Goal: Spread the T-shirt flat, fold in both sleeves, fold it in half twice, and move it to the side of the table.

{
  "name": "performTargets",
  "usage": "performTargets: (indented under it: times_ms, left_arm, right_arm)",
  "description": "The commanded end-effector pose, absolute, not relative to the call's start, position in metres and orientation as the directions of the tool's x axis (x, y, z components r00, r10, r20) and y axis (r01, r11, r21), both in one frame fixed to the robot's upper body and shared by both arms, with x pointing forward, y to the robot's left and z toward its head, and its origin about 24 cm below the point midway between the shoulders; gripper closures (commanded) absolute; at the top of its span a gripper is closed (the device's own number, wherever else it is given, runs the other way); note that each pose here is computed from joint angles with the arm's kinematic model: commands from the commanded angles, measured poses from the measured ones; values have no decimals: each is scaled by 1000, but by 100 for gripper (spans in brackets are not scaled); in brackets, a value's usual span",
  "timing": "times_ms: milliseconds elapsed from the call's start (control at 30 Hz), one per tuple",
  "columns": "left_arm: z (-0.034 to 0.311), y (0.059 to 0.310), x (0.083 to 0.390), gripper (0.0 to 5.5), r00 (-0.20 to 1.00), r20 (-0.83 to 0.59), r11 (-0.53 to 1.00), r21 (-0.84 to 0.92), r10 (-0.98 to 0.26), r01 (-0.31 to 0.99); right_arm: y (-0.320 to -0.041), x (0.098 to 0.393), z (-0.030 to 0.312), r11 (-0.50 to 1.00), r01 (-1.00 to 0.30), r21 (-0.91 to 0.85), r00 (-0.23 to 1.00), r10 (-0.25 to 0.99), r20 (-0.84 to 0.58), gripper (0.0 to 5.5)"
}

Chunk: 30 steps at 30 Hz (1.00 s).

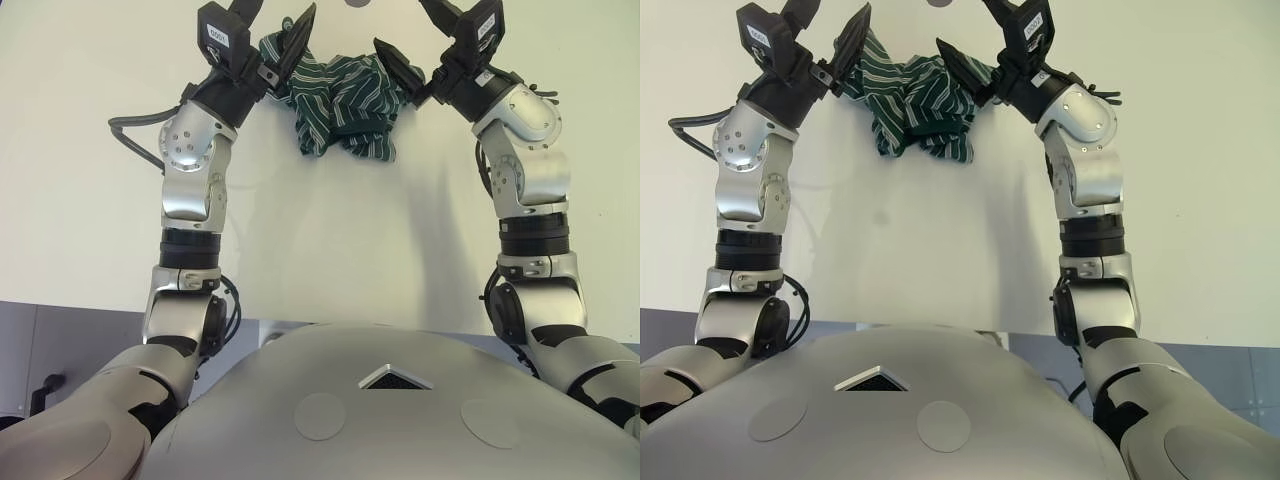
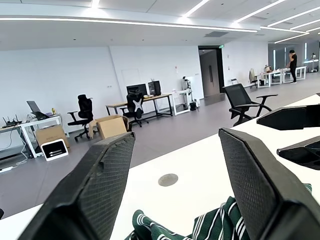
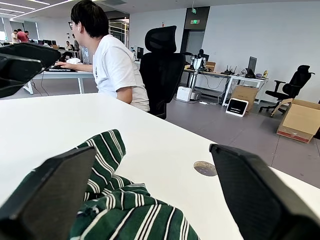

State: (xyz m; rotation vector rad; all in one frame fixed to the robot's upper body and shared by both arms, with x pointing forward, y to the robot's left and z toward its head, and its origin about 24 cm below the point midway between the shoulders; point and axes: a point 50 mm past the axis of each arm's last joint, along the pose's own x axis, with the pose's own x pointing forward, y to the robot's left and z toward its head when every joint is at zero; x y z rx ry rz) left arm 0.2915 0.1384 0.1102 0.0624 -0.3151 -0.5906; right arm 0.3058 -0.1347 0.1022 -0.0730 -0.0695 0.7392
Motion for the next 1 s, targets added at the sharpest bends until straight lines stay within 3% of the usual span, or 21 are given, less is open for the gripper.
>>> performTargets:
  times_ms: [33, 800, 1000]
  left_arm:
    - [110, 139, 290, 243, 782, 260, 824, 173, -567, 540]
    - [110, 140, 288, 243, 780, 249, 819, 178, -574, 546]
    - [108, 152, 290, 243, 798, 226, 829, 196, -558, 524]
  right_arm:
    - [-133, 306, 105, 735, -670, -103, 735, 677, 44, 128]
    - [-133, 304, 105, 745, -659, -102, 745, 665, 51, 128]
    - [-132, 304, 105, 742, -662, -106, 743, 668, 44, 128]
